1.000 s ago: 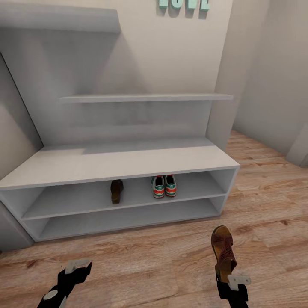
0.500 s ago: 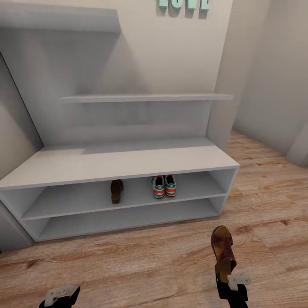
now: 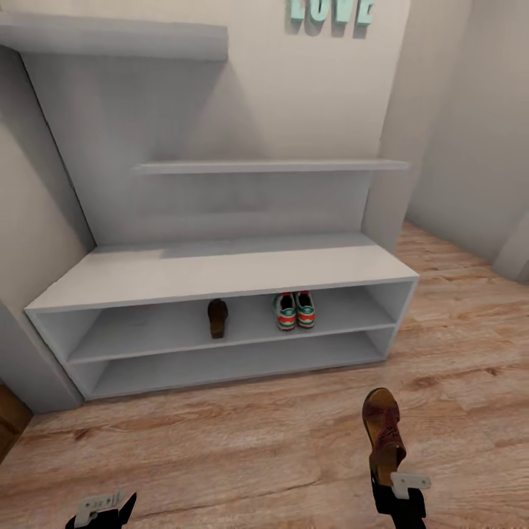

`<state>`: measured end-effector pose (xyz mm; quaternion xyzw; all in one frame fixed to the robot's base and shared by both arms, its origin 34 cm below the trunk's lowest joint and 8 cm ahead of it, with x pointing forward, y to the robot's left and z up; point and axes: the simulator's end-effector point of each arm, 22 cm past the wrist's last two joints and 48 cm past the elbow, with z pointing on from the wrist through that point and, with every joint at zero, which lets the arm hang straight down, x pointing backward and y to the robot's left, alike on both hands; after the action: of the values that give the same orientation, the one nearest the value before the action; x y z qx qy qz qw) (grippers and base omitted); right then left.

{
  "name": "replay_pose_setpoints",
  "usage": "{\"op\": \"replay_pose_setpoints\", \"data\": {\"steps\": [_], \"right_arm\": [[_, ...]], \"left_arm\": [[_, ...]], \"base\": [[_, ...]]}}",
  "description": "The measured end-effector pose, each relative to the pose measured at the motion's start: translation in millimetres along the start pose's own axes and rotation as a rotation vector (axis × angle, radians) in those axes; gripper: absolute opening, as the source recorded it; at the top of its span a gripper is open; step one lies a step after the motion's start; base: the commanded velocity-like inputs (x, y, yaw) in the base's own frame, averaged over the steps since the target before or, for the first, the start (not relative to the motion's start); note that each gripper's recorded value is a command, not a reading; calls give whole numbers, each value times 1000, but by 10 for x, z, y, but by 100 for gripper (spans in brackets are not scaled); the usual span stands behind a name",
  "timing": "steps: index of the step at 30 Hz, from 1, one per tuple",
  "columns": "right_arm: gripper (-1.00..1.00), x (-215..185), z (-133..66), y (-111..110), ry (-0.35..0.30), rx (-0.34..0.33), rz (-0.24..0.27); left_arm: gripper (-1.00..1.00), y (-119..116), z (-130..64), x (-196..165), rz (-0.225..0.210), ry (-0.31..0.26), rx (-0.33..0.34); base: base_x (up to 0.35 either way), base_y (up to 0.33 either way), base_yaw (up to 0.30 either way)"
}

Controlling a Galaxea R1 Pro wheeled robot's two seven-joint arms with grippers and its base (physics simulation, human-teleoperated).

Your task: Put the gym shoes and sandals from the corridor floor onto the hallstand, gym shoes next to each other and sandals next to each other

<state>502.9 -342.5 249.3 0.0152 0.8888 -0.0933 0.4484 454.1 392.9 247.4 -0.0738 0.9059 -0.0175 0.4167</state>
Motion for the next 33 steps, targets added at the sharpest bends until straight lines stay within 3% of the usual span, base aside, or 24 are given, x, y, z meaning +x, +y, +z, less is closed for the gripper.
{"op": "replay_pose_setpoints", "data": {"steps": [15,33], "right_arm": [[-100,-1,-1,-10,0,2,0],[-100,-7,0,1,-2,-1,-2]], "left_arm": [[100,2,-2,-2,0,0,0],[100,-33,2,14,-3,2,4]], "base": [[-144,262,212],[-32,269,-27]]}}
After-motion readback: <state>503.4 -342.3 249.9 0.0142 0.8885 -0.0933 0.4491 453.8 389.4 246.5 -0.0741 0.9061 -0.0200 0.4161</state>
